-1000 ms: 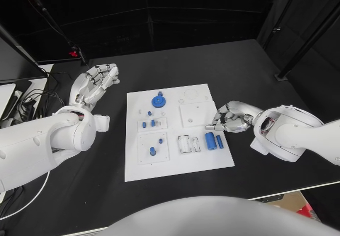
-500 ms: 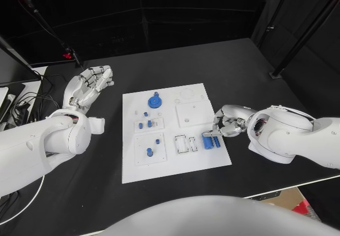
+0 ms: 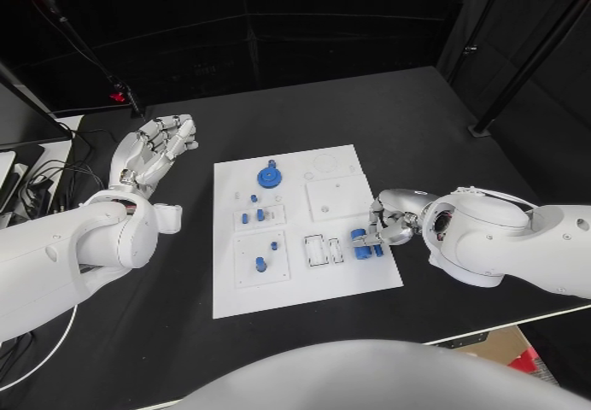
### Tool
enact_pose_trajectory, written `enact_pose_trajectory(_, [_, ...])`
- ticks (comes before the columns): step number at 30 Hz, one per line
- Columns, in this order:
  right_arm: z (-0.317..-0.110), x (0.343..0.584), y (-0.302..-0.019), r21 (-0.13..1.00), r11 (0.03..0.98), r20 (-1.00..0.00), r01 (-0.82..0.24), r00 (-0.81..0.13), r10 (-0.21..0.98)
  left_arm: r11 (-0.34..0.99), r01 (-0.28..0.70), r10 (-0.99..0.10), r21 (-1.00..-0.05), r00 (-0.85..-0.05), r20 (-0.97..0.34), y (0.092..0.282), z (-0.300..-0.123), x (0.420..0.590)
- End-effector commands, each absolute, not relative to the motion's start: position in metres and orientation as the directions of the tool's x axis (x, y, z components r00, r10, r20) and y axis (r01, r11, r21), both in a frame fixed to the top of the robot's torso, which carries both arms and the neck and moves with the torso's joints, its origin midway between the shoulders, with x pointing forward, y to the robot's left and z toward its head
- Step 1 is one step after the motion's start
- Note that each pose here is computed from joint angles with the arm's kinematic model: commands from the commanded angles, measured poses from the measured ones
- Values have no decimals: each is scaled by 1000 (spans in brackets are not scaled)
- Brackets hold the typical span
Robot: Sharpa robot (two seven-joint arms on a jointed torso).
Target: Assemble the parts on the task board
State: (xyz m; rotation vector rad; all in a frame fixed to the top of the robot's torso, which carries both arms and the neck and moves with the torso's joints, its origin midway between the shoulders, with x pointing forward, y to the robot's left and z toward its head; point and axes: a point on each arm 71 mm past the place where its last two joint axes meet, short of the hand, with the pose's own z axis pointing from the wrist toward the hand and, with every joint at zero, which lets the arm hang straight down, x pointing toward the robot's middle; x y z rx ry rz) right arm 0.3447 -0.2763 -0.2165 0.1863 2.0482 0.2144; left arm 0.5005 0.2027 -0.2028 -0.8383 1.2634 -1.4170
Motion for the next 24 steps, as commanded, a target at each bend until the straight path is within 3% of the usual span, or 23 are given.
enact_pose_trajectory(1, [-220,344,-276,181,983,-851,40,-494,176,22,357,-961,-934,-249,-118,202,-193,498])
enact_pose_trajectory(24, [-229,351,-258,192,981,-840,13,-516,171,24,355,-961,-935,-248,-119,203,-194,498])
